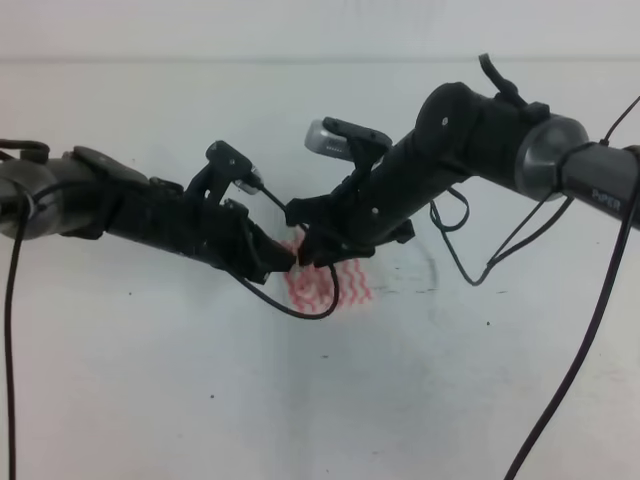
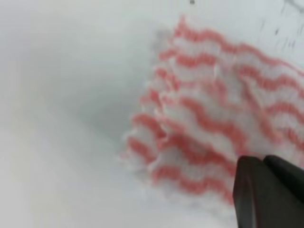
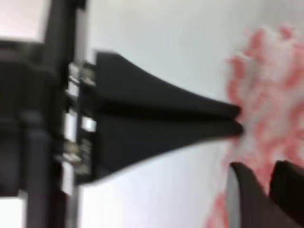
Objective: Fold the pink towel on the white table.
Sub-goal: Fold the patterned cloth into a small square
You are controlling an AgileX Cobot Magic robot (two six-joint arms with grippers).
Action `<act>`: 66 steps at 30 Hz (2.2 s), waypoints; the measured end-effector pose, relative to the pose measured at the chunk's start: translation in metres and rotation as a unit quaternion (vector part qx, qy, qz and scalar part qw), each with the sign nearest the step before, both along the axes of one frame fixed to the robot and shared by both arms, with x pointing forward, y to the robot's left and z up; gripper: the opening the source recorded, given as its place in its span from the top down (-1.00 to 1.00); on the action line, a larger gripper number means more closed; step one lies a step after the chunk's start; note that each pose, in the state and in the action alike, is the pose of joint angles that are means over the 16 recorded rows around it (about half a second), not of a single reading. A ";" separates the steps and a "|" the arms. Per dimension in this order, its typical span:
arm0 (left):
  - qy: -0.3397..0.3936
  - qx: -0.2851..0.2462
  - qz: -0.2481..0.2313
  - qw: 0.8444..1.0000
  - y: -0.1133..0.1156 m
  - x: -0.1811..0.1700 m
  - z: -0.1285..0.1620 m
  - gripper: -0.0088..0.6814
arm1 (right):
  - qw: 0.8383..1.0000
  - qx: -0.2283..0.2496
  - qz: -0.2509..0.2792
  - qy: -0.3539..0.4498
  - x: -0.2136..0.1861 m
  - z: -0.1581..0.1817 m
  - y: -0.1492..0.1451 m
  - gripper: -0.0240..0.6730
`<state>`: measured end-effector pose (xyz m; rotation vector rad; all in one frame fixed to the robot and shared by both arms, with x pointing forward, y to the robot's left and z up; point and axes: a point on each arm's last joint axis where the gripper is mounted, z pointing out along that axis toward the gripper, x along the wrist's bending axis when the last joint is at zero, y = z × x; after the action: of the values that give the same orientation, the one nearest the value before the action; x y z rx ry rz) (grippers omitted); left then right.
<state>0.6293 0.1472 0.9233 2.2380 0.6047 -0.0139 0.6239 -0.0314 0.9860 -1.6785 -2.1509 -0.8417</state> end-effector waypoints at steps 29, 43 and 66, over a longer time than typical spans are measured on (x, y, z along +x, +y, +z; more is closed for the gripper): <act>-0.039 -0.007 0.046 0.998 0.020 0.016 0.031 0.98 | 0.997 -0.022 0.040 0.058 -0.009 -0.018 0.004 0.98; -0.030 -0.026 0.045 0.998 0.017 0.015 0.034 0.98 | 0.996 -0.029 0.044 0.074 -0.009 -0.030 0.006 0.98; 0.026 -0.007 -0.006 1.000 0.005 0.003 0.016 0.98 | 0.997 -0.063 0.026 0.037 0.006 -0.007 -0.001 0.98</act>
<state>0.6322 0.1521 0.9393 2.2330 0.6171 -0.0823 0.6300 -0.0322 0.9794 -1.6774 -2.2280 -0.6304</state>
